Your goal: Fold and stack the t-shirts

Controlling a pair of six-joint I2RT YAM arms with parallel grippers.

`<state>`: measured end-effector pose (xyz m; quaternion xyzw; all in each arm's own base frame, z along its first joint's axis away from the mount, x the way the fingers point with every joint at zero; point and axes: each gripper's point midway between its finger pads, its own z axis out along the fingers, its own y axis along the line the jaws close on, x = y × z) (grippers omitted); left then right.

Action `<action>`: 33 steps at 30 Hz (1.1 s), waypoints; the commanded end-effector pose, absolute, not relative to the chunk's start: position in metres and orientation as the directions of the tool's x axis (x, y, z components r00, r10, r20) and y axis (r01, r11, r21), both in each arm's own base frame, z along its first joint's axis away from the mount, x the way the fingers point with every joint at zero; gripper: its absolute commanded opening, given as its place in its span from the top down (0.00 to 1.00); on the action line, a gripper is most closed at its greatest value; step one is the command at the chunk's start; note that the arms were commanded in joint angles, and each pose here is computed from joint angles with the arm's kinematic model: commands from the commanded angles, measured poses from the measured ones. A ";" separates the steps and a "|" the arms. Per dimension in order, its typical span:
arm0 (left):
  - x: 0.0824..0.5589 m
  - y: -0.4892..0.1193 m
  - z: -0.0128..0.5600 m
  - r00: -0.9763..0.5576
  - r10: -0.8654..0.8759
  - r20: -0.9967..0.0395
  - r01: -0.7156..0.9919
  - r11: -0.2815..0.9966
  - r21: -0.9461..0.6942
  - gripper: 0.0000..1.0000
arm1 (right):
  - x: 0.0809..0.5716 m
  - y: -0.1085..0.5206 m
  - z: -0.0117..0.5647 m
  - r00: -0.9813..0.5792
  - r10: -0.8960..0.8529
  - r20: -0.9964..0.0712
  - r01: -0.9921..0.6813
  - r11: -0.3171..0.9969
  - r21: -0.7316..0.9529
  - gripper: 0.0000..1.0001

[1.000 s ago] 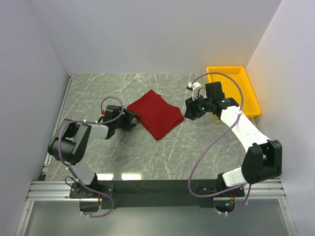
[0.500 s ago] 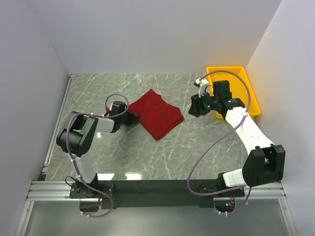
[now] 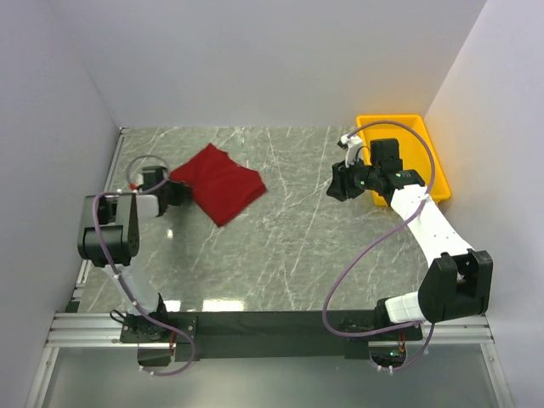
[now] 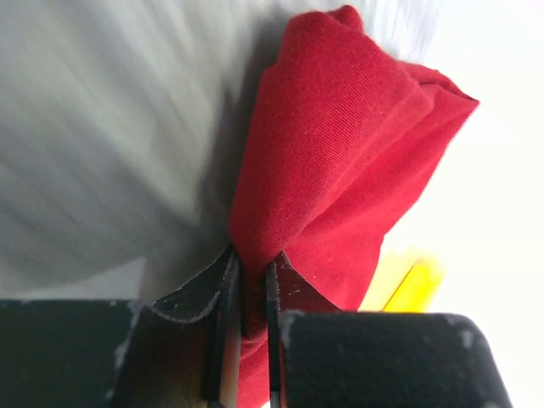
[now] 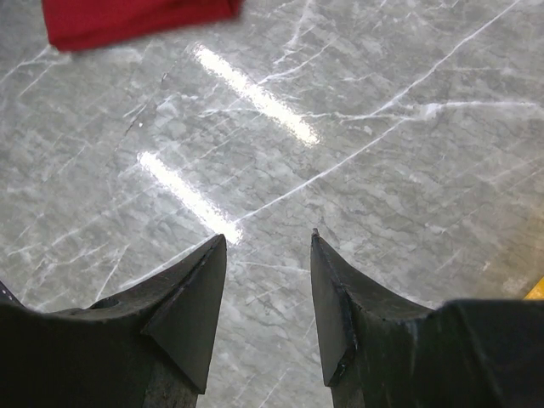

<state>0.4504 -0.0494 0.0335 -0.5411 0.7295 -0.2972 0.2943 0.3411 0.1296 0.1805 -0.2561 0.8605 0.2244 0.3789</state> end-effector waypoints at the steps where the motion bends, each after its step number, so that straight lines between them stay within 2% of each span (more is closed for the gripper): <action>1: 0.466 0.012 0.060 -0.100 -0.983 -0.151 -0.600 0.181 -0.779 1.00 | 0.346 0.128 0.186 -0.558 -0.250 -0.791 -0.613 0.767 0.190 0.48; 7: 0.452 0.084 0.063 0.194 -0.978 -0.077 -0.606 -0.058 -0.793 1.00 | 0.350 0.129 0.184 -0.567 -0.244 -0.787 -0.610 0.767 0.201 0.48; 8: 0.448 0.092 0.063 0.258 -0.965 -0.038 -0.592 -0.127 -0.796 0.99 | 0.351 0.129 0.185 -0.566 -0.243 -0.787 -0.609 0.768 0.201 0.48; 14: 0.448 0.110 0.057 0.425 -0.904 0.041 -0.566 -0.301 -0.768 1.00 | 0.355 0.129 0.186 -0.572 -0.240 -0.784 -0.607 0.767 0.208 0.48; 21: 0.453 0.127 0.052 0.531 -0.845 0.062 -0.530 -0.388 -0.754 0.99 | 0.356 0.127 0.188 -0.572 -0.240 -0.785 -0.602 0.772 0.202 0.48; 33: 0.430 0.168 0.071 0.606 -0.795 0.029 -0.487 -0.400 -0.776 1.00 | 0.355 0.125 0.185 -0.572 -0.233 -0.786 -0.598 0.774 0.206 0.48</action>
